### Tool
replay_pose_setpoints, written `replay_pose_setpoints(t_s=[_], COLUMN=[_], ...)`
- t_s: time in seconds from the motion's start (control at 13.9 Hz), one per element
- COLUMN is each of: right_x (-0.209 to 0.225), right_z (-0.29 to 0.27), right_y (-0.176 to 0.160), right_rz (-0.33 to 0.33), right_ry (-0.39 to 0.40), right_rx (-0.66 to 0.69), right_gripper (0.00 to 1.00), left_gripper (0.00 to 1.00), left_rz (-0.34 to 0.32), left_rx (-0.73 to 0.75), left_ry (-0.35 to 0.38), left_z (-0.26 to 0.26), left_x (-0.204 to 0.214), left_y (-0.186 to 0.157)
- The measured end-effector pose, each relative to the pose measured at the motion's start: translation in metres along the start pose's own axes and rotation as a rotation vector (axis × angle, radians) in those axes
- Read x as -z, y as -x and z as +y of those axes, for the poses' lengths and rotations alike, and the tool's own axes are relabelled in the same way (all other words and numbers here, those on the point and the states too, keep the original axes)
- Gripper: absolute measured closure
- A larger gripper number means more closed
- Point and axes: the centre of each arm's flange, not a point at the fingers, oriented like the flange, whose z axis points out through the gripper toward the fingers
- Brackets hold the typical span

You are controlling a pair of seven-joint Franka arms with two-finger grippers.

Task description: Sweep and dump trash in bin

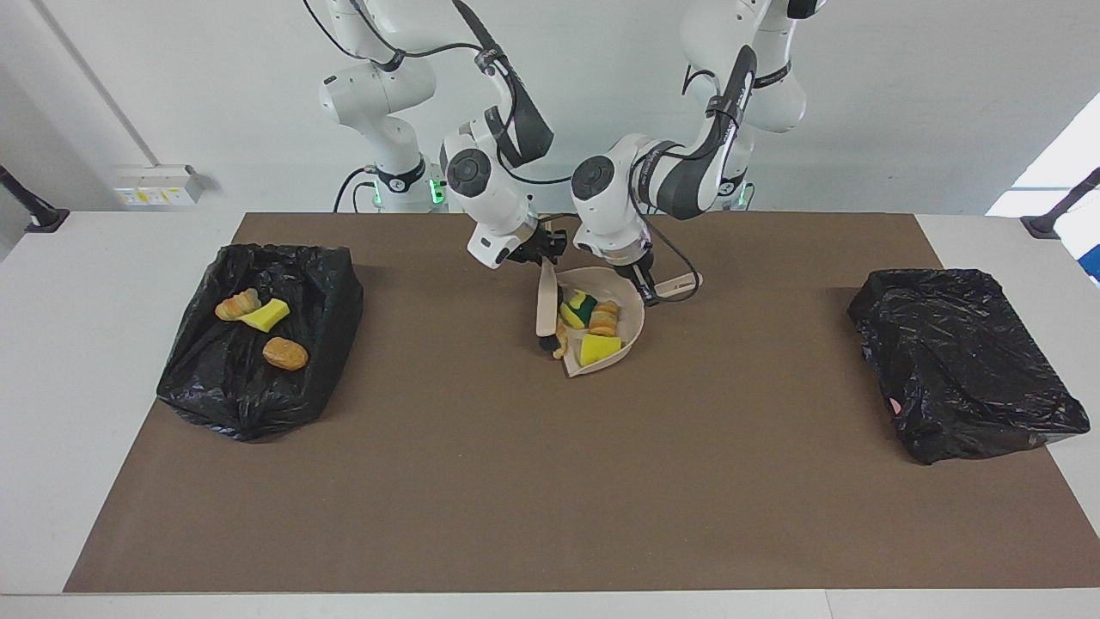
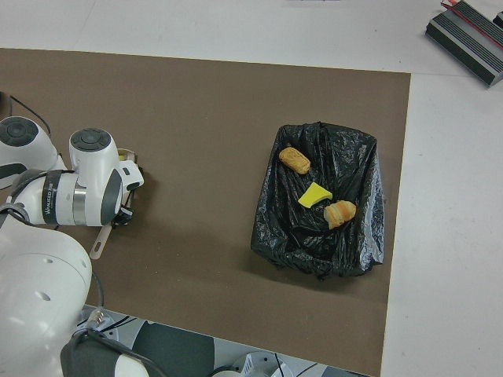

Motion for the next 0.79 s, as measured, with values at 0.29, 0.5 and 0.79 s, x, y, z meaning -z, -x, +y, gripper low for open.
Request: replay_pose_setpoints(t_s=[0.29, 0.5, 0.79], right_x=[0.011, 0.033, 0.067], right_z=[-0.011, 0.000, 0.020], right_y=[0.002, 0.004, 0.005], right_rz=[-0.044, -0.088, -0.080], right_ry=[-0.041, -0.040, -0.008], right_rx=[0.001, -0.004, 0.004], right_gripper=[0.75, 0.75, 0.75], left_gripper=[0.67, 0.67, 0.67], left_rz=[-0.008, -0.008, -0.008], left_rx=[-0.002, -0.002, -0.001], left_ry=[-0.004, -0.004, -0.004], left_z=[0.000, 0.000, 0.000], left_x=[0.000, -0.001, -0.001], left_y=[0.001, 0.001, 0.001])
